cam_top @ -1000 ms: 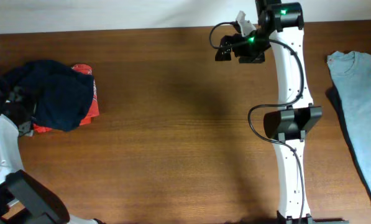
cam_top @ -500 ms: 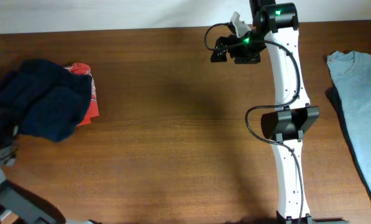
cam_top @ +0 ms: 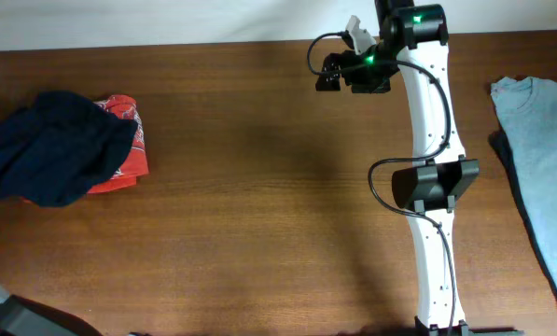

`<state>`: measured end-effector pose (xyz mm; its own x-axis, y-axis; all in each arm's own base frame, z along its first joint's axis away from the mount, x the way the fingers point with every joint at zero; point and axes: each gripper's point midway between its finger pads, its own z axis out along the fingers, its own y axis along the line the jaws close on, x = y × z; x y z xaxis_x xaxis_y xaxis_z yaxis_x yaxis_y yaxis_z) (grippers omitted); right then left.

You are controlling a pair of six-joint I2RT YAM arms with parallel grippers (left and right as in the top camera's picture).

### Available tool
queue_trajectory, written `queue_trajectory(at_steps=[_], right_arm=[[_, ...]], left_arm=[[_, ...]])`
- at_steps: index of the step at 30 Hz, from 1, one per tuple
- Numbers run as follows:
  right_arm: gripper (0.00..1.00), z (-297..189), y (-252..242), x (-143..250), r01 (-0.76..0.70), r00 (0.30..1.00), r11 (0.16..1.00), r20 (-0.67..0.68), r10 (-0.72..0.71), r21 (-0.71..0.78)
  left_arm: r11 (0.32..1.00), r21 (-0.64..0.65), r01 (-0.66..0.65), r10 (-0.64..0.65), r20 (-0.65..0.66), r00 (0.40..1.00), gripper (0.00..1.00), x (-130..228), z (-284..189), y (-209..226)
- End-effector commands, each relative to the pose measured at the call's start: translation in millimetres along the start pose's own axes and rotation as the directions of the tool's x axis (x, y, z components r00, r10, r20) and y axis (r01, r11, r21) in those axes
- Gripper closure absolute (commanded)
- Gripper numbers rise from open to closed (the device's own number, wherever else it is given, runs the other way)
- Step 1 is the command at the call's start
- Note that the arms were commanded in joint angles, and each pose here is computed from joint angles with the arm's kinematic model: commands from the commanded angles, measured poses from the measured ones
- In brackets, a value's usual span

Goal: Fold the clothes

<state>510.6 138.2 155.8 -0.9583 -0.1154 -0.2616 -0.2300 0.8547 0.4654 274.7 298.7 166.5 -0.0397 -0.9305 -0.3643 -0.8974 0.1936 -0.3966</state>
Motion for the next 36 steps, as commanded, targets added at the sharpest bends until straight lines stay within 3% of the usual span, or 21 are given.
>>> queue_trajectory(at_steps=[1, 7, 12, 22, 24, 28, 32, 36], right_arm=[[0.01, -4.1, 8.5, -2.1, 0.020, 1.000, 1.000, 0.015, -0.020, -0.019], [0.01, -4.1, 8.5, -0.9, 0.017, 1.000, 1.000, 0.010, -0.017, -0.019], [0.01, -4.1, 8.4, -1.2, 0.018, 1.000, 1.000, 0.011, -0.018, -0.018], [0.01, -4.1, 8.4, -1.2, 0.018, 1.000, 1.000, 0.011, -0.018, -0.018], [0.01, -4.1, 8.4, -1.3, 0.019, 1.000, 1.000, 0.011, -0.018, -0.018], [0.01, -4.1, 8.4, -1.5, 0.019, 1.000, 1.000, 0.012, -0.019, -0.018], [0.01, -4.1, 8.4, -1.9, 0.020, 1.000, 1.000, 0.014, -0.020, -0.018], [0.01, -4.1, 8.4, -1.9, 0.020, 1.000, 1.000, 0.014, -0.020, -0.018]], left_arm=[[0.989, 0.055, -0.140, 0.140, -0.001, 0.990, 0.02, 11.2, -8.2, -22.2], [0.923, 0.068, -0.378, 0.382, -0.051, 0.923, 0.01, 46.8, -5.0, -45.6], [0.916, -0.055, -0.398, 0.392, -0.099, 0.915, 0.01, 55.5, -5.5, -23.6], [0.917, -0.049, -0.396, 0.390, -0.104, 0.915, 0.01, 56.8, -5.5, -23.9], [0.917, -0.043, -0.396, 0.390, -0.103, 0.915, 0.07, 56.8, -5.4, -25.0], [0.910, 0.048, -0.411, 0.414, -0.097, 0.905, 0.07, 60.2, -5.1, -41.2], [0.830, 0.251, -0.498, 0.521, -0.029, 0.853, 0.02, 62.7, -9.5, -80.0], [0.818, 0.278, -0.503, 0.528, -0.016, 0.849, 0.01, 62.7, -10.7, -85.7]])
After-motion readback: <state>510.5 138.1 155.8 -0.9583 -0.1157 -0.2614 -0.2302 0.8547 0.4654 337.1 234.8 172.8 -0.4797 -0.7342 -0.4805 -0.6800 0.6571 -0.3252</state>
